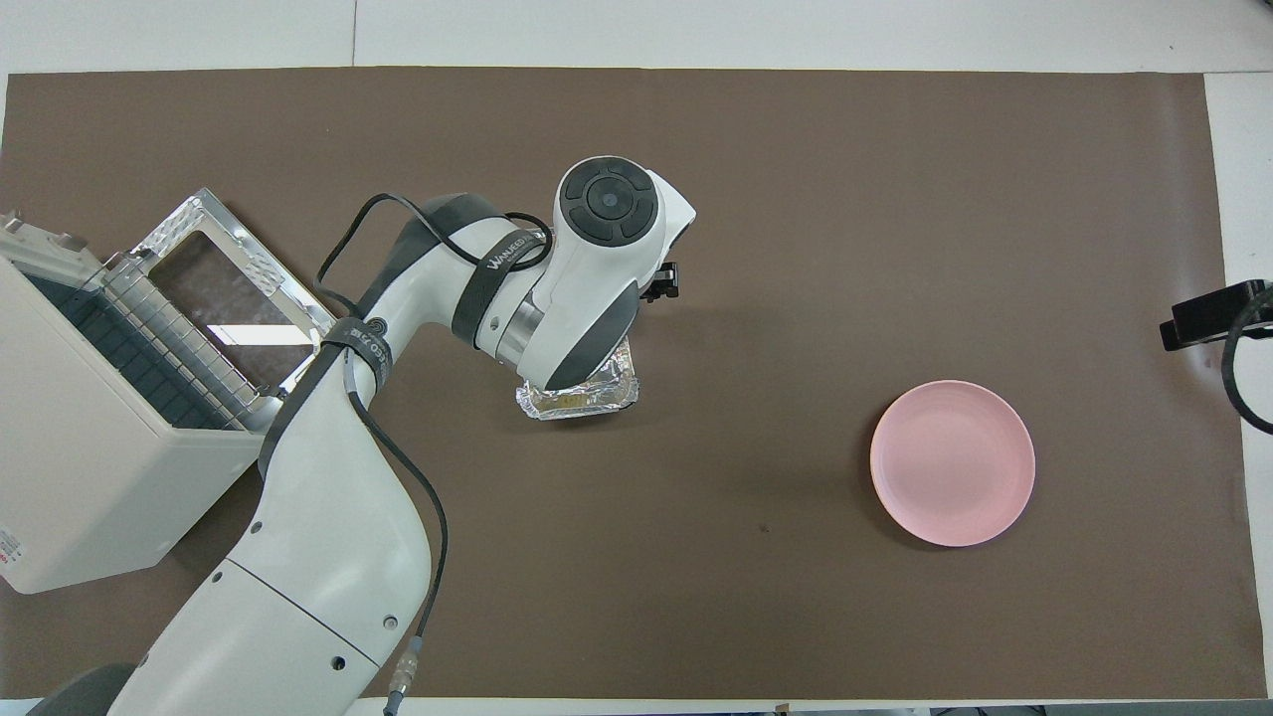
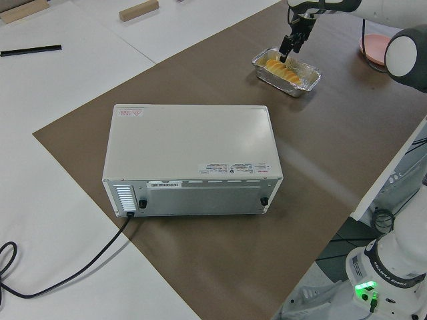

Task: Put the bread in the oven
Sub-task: 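Lift the foil tray with the left gripper toward the oven opening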

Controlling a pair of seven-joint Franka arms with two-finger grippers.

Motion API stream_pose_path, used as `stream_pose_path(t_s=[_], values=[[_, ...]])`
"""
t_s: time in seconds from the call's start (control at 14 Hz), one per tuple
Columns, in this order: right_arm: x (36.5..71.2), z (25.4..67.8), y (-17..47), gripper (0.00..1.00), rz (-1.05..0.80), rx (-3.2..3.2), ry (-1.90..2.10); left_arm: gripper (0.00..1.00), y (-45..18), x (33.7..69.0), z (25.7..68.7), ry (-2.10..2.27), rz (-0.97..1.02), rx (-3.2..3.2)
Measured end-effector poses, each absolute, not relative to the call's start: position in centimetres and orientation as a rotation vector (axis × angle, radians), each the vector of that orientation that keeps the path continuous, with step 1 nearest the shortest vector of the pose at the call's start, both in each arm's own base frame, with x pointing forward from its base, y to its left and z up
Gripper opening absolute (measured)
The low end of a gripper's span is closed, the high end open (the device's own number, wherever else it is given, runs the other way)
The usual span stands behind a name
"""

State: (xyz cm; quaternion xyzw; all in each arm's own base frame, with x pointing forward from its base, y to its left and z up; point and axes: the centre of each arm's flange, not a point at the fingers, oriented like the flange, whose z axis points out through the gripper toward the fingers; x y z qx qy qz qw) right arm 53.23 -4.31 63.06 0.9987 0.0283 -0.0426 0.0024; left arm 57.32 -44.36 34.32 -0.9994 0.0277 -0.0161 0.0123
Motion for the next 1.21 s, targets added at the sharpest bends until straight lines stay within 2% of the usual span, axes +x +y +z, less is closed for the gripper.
stream_pose_path(t_s=[0.21, 0.29, 0.36, 0.43, 0.5, 0.64, 0.86, 0.93, 1.21], values=[[53.2, 63.1, -4.3, 1.00, -0.134, 3.133, 0.089, 0.96, -46.6, 55.6, 34.3, 0.068, -0.058, -3.120], [53.2, 63.1, -4.3, 1.00, -0.134, 3.133, 0.089, 0.83, -46.7, 55.2, 33.9, 0.067, -0.050, -3.115], [53.2, 63.1, -4.3, 1.00, -0.134, 3.133, 0.089, 0.75, -46.7, 54.9, 33.5, 0.070, -0.041, -3.110], [53.2, 63.1, -4.3, 1.00, -0.134, 3.133, 0.089, 0.74, -46.6, 54.8, 33.1, 0.069, -0.037, -3.108], [53.2, 63.1, -4.3, 1.00, -0.134, 3.133, 0.089, 0.64, -46.4, 54.8, 32.8, 0.067, -0.034, -3.105], [53.2, 63.1, -4.3, 1.00, -0.134, 3.133, 0.089, 0.51, -46.2, 54.7, 32.6, 0.065, -0.027, -3.100], [53.2, 63.1, -4.3, 1.00, -0.134, 3.133, 0.089, 0.11, -45.8, 54.7, 32.7, 0.057, -0.027, -3.096], [53.2, 63.1, -4.3, 1.00, -0.134, 3.133, 0.089, 0.02, -45.7, 54.7, 32.7, 0.050, -0.026, -3.094], [53.2, 63.1, -4.3, 1.00, -0.134, 3.133, 0.089, 0.02, -43.4, 56.5, 34.2, -0.048, -0.031, -3.062]])
